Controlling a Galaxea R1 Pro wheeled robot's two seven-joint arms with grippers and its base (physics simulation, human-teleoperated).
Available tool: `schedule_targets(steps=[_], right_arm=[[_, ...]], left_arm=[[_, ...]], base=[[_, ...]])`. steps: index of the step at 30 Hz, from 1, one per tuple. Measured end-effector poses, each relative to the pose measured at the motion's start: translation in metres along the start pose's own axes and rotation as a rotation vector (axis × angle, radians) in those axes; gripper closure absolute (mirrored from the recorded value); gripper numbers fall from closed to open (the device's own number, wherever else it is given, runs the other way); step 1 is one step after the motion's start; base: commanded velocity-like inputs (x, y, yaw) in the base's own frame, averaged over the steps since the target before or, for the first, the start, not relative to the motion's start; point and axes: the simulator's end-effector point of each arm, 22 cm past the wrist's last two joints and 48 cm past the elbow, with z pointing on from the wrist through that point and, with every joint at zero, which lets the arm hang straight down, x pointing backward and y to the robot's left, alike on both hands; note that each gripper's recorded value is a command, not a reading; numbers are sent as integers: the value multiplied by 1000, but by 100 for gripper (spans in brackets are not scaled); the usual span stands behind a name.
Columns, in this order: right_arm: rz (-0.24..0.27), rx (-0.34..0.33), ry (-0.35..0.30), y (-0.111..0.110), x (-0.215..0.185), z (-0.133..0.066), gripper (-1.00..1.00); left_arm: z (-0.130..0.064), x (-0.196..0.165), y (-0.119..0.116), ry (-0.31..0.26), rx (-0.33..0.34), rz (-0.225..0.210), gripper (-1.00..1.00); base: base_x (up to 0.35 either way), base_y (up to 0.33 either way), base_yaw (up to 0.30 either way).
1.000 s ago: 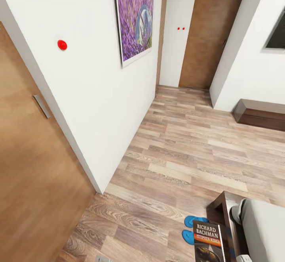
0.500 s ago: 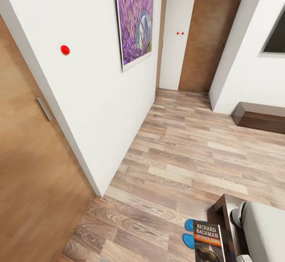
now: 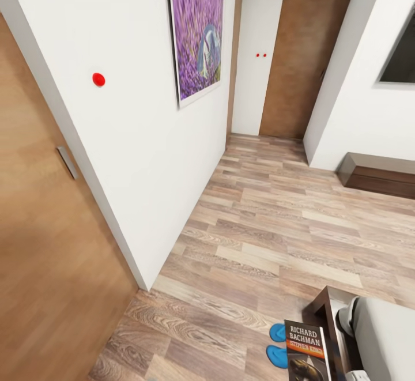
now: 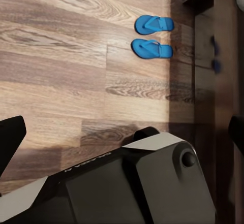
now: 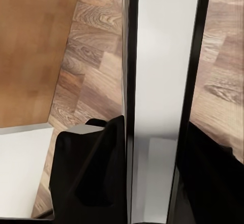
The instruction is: In the bedroom, move the book from the bed onto either nightstand, and place the two sandals side by side next to the bed.
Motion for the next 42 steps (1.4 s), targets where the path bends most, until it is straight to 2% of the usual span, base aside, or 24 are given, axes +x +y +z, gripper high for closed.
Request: schedule_targets(steps=[6, 17, 22, 25, 36, 41, 42], right_arm=[[-5, 7, -9, 0, -4, 0, 100], [-8, -28, -24, 17, -7, 11, 100], [-12, -36, -33, 20, -10, 10, 100], [-14, -38, -38, 21, -12, 10, 100], [-21, -39, -52, 22, -19, 7, 100], [-26, -34, -58, 20, -22, 3, 100], [-27, -34, -60, 20, -23, 2, 100]], left_arm=[[-1, -4, -1, -9, 4, 6, -100], [-4, -12, 3, -25, -9, 18, -100], [-18, -13, 34, -21, -52, 41, -100], [-22, -15, 41, -21, -61, 51, -100], [-25, -20, 45, -28, -68, 74, -100], [-26, -11, 44, -21, -68, 69, -100], [-26, -13, 43, -36, -67, 76, -100]], base=[[0, 0, 0], [0, 0, 0], [0, 0, 0], [0, 0, 0], [0, 0, 0], [0, 0, 0], [0, 0, 0]])
